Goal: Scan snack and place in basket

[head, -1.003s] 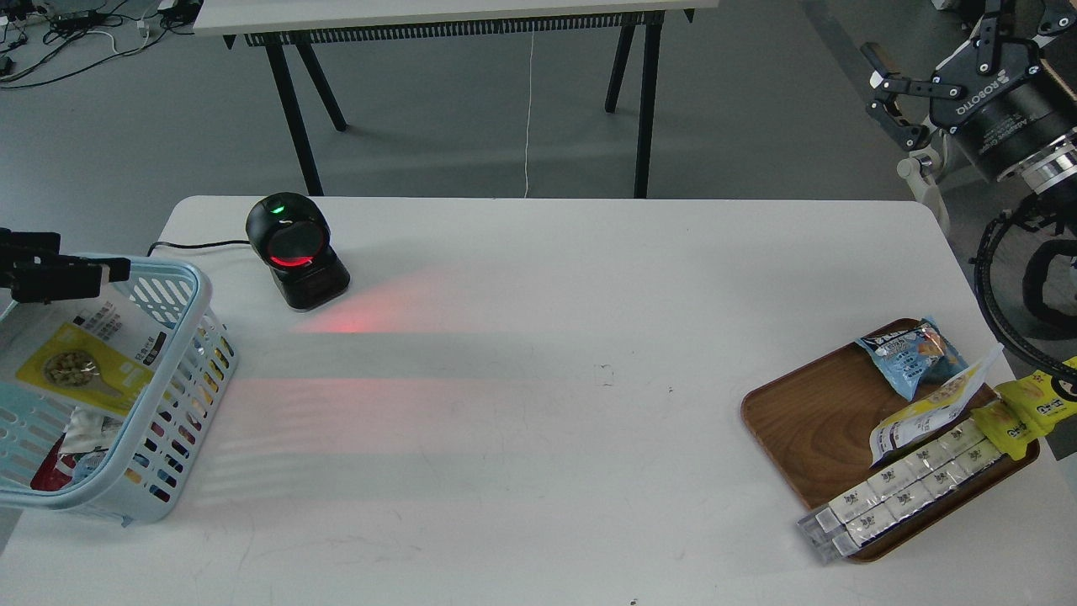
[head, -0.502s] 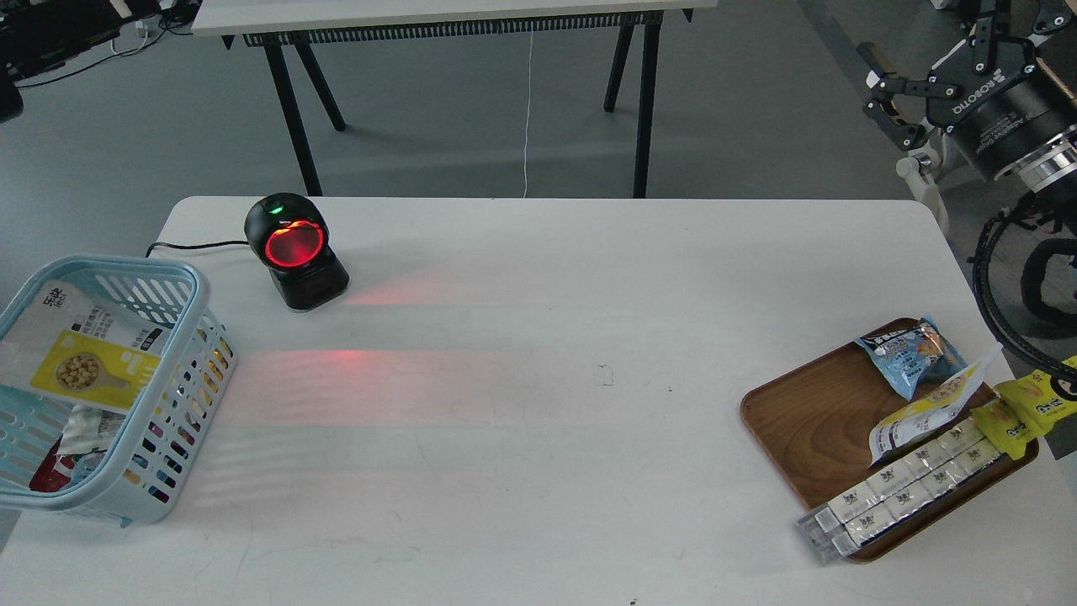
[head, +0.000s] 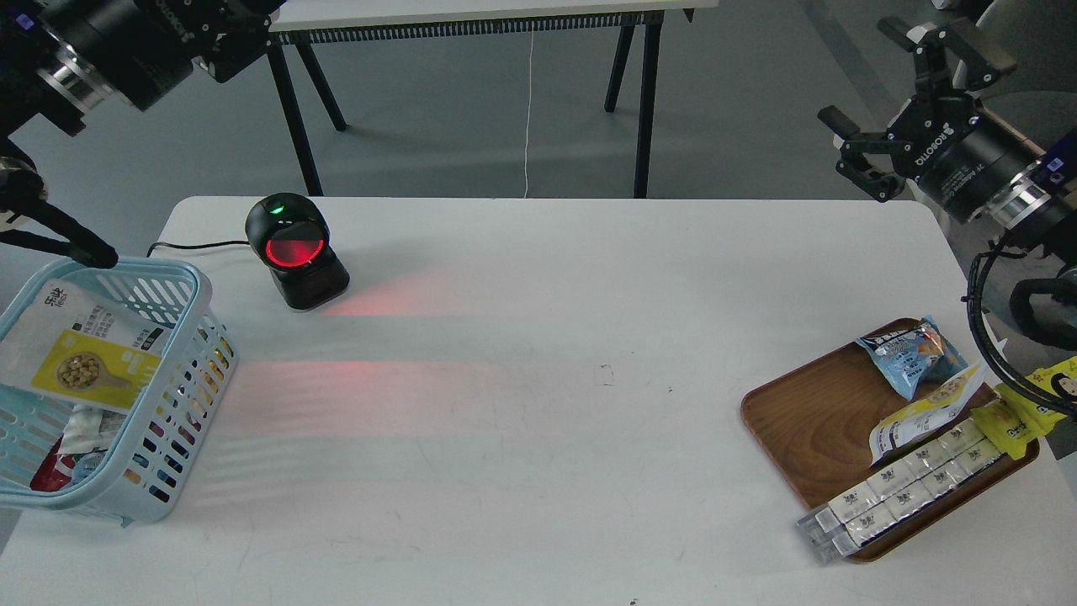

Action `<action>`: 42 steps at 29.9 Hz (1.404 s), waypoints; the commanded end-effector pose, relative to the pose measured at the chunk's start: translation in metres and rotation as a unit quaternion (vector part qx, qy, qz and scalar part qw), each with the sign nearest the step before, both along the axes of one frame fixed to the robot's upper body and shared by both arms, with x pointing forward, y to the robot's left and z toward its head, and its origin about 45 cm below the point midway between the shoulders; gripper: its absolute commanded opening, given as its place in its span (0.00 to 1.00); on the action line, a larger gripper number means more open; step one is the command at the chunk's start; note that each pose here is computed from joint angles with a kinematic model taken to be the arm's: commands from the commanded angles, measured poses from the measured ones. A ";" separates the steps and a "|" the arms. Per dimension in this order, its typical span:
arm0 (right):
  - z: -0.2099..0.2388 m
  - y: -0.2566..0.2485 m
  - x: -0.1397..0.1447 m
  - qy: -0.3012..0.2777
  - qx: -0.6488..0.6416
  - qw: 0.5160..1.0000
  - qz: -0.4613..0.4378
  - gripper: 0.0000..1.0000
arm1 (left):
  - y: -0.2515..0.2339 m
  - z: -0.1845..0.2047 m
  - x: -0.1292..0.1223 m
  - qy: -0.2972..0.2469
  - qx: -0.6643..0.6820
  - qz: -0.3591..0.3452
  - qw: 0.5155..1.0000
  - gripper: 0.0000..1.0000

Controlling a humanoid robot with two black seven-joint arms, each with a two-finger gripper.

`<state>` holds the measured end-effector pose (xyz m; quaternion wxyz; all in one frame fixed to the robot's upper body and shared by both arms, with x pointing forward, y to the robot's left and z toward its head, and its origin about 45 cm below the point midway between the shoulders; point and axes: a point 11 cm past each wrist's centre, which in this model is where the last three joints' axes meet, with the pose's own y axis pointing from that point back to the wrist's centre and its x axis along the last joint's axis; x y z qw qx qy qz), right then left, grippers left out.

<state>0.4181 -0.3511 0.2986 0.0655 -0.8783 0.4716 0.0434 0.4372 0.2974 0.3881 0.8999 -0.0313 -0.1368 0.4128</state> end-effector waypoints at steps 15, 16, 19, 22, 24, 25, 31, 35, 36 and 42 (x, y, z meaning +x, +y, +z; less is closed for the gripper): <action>-0.022 0.047 0.005 -0.002 -0.027 0.999 0.030 0.98 | -0.020 -0.083 -0.018 0.078 -0.008 -0.021 0.997 0.96; -0.022 0.049 0.005 -0.003 -0.025 0.999 0.031 0.98 | -0.019 -0.084 -0.018 0.079 -0.009 -0.020 0.997 0.96; -0.021 0.049 0.005 -0.003 -0.024 0.999 0.032 0.98 | -0.017 -0.087 -0.020 0.084 -0.009 -0.017 0.996 0.96; -0.022 0.047 0.005 -0.002 -0.024 0.999 0.029 0.98 | -0.014 -0.087 -0.020 0.082 -0.014 -0.013 0.996 0.96; -0.022 0.048 0.005 -0.001 -0.023 0.999 0.027 0.98 | -0.013 -0.087 -0.020 0.083 -0.017 -0.011 0.996 0.96; -0.023 0.047 0.005 -0.001 -0.022 0.999 0.027 0.98 | -0.013 -0.087 -0.020 0.083 -0.017 -0.011 0.996 0.96; -0.029 0.053 0.003 0.006 -0.015 0.999 0.031 0.98 | -0.014 -0.087 -0.020 0.081 -0.018 -0.011 0.996 0.96; -0.031 0.054 0.005 0.006 -0.017 1.000 0.023 0.98 | -0.014 -0.087 -0.020 0.081 -0.018 -0.011 0.996 0.96; -0.030 0.053 0.005 0.004 -0.016 1.000 0.021 0.98 | -0.014 -0.086 -0.019 0.081 -0.019 -0.011 0.996 0.96; -0.031 0.049 0.005 0.004 0.000 1.000 0.010 0.98 | -0.015 -0.085 -0.018 0.078 -0.021 -0.010 0.997 0.96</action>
